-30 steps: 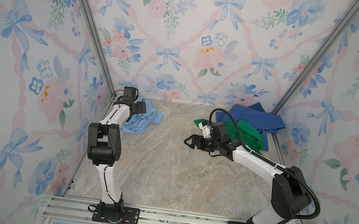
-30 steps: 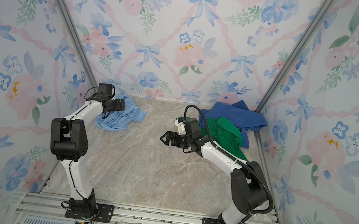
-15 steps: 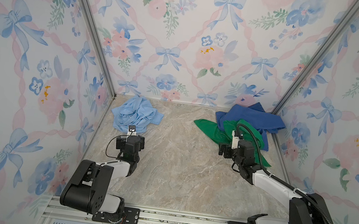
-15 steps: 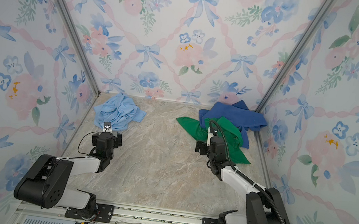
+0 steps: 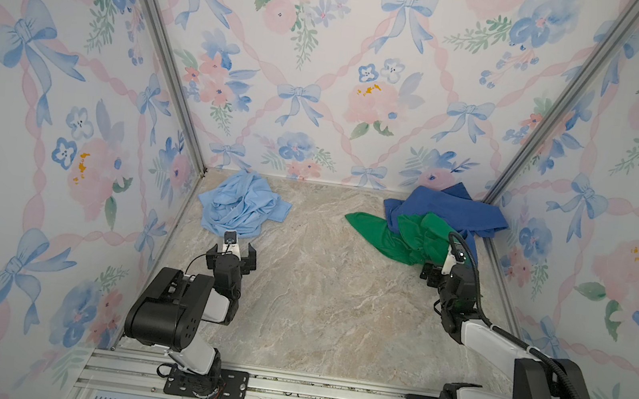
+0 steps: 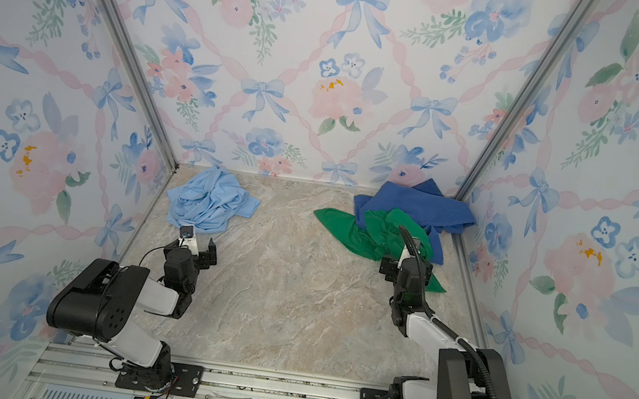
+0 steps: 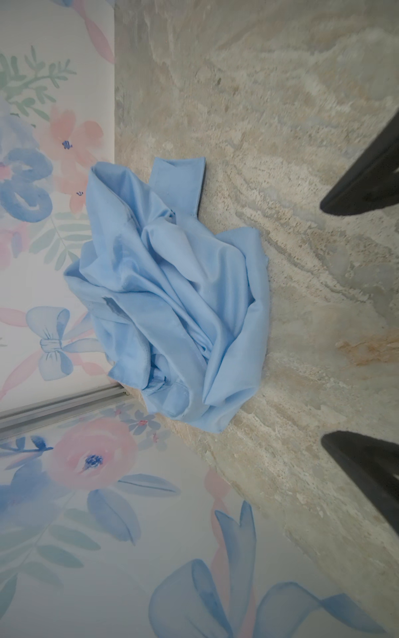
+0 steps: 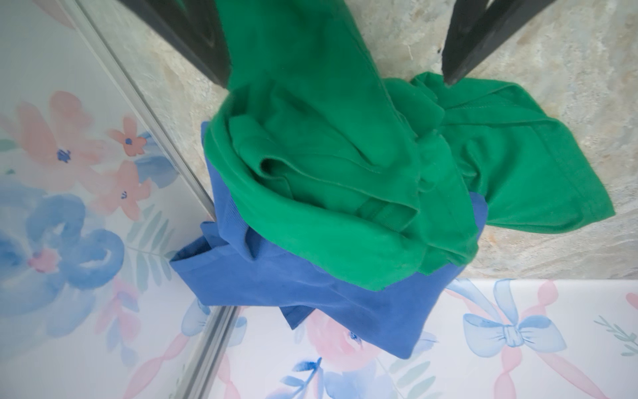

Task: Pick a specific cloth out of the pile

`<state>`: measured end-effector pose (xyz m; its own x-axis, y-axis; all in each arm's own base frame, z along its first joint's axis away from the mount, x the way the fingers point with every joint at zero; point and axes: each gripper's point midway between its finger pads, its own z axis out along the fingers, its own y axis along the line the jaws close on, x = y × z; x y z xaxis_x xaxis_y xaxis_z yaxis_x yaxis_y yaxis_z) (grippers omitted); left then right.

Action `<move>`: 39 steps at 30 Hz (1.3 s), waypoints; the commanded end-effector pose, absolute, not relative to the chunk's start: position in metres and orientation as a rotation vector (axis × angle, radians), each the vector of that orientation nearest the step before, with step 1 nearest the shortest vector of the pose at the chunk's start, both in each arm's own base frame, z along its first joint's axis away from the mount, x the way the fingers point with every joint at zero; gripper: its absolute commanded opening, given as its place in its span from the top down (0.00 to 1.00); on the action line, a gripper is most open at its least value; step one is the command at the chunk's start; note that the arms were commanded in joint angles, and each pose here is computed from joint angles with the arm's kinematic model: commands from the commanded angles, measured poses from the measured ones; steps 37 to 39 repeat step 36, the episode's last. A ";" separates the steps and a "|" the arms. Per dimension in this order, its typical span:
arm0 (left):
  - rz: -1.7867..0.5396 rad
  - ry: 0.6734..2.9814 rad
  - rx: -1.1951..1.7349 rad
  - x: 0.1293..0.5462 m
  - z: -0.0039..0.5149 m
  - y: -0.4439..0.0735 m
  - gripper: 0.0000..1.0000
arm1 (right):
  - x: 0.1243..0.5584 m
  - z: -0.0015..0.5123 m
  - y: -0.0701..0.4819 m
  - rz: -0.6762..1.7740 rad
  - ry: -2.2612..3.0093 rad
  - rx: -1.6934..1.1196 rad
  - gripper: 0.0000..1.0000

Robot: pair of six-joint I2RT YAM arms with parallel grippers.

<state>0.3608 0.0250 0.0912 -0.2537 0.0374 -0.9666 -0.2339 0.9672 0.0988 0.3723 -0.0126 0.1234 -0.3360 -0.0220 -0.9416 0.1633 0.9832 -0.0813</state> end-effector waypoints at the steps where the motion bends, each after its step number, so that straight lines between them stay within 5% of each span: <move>1: 0.233 1.718 -0.116 0.367 0.113 0.017 0.02 | 0.375 0.122 -0.008 -0.108 1.793 0.084 0.03; 39: 0.222 1.731 -0.113 0.370 0.112 0.017 0.02 | 0.400 0.097 0.009 -0.003 1.902 -0.016 0.03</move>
